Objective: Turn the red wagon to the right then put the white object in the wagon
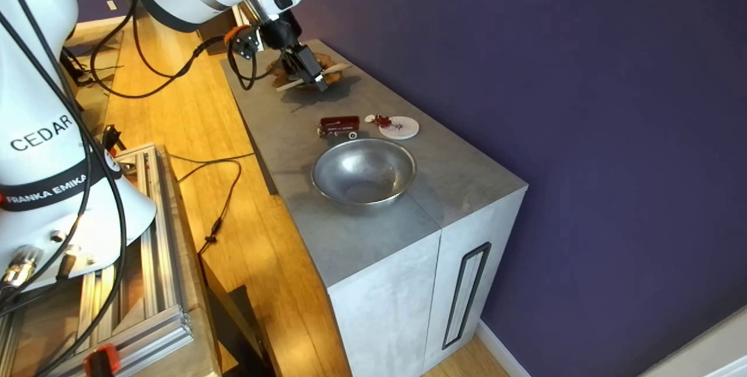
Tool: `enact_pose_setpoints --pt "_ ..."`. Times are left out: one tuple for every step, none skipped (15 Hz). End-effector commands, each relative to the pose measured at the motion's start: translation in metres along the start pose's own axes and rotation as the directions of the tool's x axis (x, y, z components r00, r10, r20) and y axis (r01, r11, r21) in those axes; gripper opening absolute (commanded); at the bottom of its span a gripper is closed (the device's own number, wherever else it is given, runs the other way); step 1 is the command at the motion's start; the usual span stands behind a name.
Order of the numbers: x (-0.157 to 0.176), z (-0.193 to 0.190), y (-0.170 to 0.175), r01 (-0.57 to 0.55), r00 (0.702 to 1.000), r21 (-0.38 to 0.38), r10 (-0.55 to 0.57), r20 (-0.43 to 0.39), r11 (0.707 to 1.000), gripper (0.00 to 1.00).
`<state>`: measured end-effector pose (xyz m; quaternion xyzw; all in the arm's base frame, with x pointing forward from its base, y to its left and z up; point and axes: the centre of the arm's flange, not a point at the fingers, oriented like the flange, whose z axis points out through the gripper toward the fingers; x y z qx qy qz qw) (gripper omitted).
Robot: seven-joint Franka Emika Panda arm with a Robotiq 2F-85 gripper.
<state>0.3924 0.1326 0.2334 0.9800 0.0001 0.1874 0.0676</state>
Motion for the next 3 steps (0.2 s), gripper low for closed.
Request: enact_pose_setpoints --pt "0.0000 0.0001 0.0004 -0.001 1.000 0.000 0.001 0.000 1.000 1.00" --pt "0.0000 0.0001 0.0005 -0.001 1.000 -0.001 0.001 0.000 1.000 1.00" --pt "0.0000 0.0001 0.0006 -0.001 1.000 -0.001 0.001 0.000 1.000 1.00"
